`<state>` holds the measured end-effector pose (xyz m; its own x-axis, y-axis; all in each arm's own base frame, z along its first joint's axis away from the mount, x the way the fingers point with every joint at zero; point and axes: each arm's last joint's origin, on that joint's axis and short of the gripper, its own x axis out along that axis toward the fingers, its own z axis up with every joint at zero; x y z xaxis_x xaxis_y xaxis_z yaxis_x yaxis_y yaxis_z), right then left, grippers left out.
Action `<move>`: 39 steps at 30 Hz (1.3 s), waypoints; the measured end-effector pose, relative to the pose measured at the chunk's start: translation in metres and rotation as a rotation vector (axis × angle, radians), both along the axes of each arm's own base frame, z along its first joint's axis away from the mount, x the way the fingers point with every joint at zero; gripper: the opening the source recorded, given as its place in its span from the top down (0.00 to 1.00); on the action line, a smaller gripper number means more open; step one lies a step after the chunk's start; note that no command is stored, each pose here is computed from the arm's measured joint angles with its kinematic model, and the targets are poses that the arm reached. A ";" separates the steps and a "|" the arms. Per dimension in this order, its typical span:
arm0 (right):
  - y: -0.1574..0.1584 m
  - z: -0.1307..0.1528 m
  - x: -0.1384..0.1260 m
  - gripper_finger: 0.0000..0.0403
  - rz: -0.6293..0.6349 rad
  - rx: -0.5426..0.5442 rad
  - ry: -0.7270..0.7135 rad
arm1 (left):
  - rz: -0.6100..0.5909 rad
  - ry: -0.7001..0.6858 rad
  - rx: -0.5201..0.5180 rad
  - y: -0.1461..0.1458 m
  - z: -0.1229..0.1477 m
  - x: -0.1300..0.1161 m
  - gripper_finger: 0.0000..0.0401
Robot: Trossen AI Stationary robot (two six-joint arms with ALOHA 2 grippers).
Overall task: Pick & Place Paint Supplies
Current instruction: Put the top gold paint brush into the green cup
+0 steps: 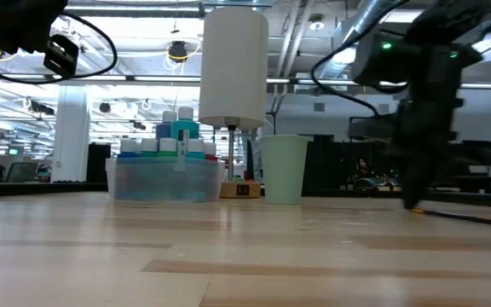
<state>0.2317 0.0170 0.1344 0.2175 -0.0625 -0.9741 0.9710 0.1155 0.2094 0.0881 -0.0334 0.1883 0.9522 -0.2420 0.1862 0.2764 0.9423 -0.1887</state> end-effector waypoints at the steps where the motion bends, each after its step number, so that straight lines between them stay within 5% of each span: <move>1: -0.003 0.002 0.002 1.00 0.006 -0.028 -0.010 | 0.000 0.000 0.000 0.000 0.000 0.000 1.00; 15: -0.006 0.049 0.014 1.00 0.133 -0.322 -0.051 | 0.000 0.000 0.000 0.000 0.000 0.000 1.00; 31: 0.021 0.131 -0.020 1.00 0.154 -0.765 -0.337 | 0.004 0.027 0.011 -0.001 -0.002 0.003 1.00; 39: 0.037 0.157 -0.016 1.00 0.181 -1.008 -0.493 | 0.004 0.046 0.019 -0.002 -0.004 0.005 1.00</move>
